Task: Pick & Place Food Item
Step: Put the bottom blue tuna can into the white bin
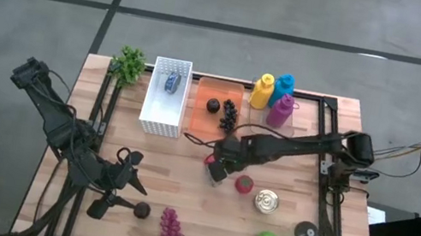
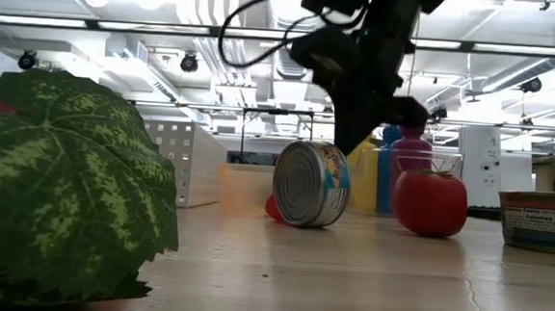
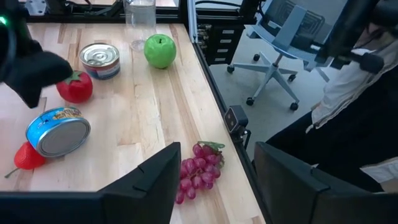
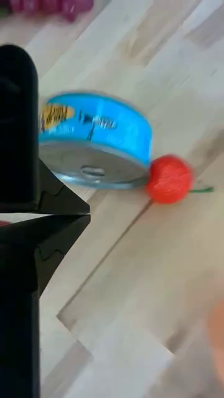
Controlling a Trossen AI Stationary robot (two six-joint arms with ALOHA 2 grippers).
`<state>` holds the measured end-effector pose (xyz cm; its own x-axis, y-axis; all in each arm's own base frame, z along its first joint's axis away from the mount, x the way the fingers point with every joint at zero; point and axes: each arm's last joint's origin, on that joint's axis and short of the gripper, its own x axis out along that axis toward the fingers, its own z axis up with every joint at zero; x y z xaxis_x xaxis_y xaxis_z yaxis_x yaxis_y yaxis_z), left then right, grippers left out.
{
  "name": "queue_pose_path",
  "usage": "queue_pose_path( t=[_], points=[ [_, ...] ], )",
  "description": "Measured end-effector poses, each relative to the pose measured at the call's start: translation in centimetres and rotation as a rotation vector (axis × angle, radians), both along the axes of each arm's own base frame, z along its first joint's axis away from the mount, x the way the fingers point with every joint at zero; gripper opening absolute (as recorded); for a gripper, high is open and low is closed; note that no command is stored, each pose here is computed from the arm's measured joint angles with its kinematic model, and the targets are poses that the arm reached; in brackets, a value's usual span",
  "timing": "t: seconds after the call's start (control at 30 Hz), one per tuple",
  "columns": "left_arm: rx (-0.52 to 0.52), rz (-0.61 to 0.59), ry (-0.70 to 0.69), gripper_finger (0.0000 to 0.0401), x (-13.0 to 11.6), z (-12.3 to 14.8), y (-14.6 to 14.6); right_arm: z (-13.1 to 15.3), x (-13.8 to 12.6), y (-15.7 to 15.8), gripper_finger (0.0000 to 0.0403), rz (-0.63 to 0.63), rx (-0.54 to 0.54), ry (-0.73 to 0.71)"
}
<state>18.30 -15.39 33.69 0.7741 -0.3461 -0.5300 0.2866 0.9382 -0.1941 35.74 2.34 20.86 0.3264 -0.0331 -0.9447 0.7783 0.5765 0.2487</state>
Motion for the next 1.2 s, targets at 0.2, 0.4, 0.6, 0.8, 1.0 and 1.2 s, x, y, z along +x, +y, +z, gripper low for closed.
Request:
queue_pose_path(
  t=[0.2,0.4,0.6,0.8,1.0,1.2],
  points=[
    [0.002,0.000,0.002,0.0215,0.0,0.0,0.0,3.2,-1.2,0.2,0.0009,-0.013,-0.096,-0.095],
    [0.030,0.060,-0.023,0.0205,0.1,0.0,0.2,6.7,-3.0,1.2,0.0009,0.050,-0.213,-0.205],
    [0.050,0.121,-0.053,0.0195,0.2,0.1,0.4,9.5,-4.7,2.6,0.0009,0.182,-0.244,-0.294],
    [0.044,0.227,-0.078,0.0188,0.3,0.2,0.6,11.3,-6.3,3.7,0.0009,0.225,-0.257,-0.361],
    [-0.013,0.340,-0.082,0.0184,0.4,0.2,0.7,12.2,-7.2,4.9,0.0009,0.324,-0.281,-0.393],
    [-0.016,0.417,-0.111,0.0189,0.5,0.1,0.9,12.7,-8.1,6.4,0.0009,0.392,-0.275,-0.422]
  ],
)
